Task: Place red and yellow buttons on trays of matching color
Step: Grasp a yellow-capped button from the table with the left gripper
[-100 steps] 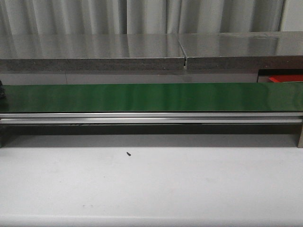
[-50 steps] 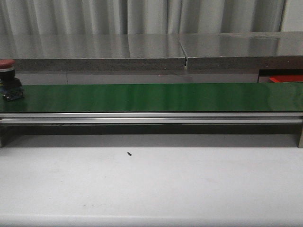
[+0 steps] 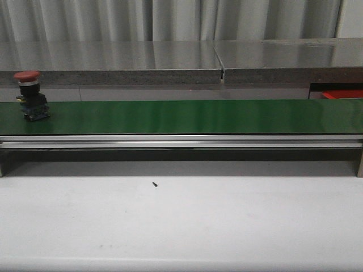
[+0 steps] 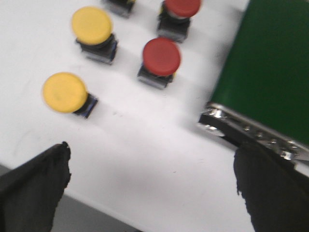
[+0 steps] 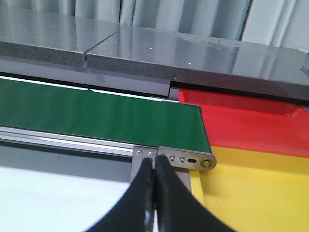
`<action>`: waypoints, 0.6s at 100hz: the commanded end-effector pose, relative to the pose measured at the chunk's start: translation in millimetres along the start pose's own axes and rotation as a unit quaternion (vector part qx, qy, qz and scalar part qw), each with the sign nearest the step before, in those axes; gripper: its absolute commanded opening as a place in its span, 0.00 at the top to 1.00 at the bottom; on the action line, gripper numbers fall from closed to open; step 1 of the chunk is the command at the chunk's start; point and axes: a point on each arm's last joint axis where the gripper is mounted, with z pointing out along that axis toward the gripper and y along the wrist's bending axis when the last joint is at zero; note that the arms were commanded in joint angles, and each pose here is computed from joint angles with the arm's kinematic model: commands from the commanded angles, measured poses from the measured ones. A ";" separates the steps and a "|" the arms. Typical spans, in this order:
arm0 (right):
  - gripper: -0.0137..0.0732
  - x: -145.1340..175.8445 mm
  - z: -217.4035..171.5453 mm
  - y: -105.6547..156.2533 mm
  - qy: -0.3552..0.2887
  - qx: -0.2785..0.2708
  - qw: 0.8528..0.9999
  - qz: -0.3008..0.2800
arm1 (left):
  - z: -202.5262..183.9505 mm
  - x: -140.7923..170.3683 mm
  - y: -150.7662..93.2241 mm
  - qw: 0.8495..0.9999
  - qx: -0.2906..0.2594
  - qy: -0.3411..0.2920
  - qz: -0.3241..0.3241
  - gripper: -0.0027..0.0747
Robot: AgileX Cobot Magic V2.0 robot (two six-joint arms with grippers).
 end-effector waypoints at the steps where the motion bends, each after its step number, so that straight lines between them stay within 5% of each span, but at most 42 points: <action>1: 0.92 -7.5 -1.2 -0.3 -0.045 0.001 0.999 -0.005 | -6.7 -2.6 14.8 0.998 -0.018 -0.052 -0.036 0.14; 60: 0.92 -7.5 -1.2 -0.3 -0.045 0.001 0.999 -0.005 | 66.3 -5.3 42.8 0.996 -0.049 -0.035 -0.063 0.14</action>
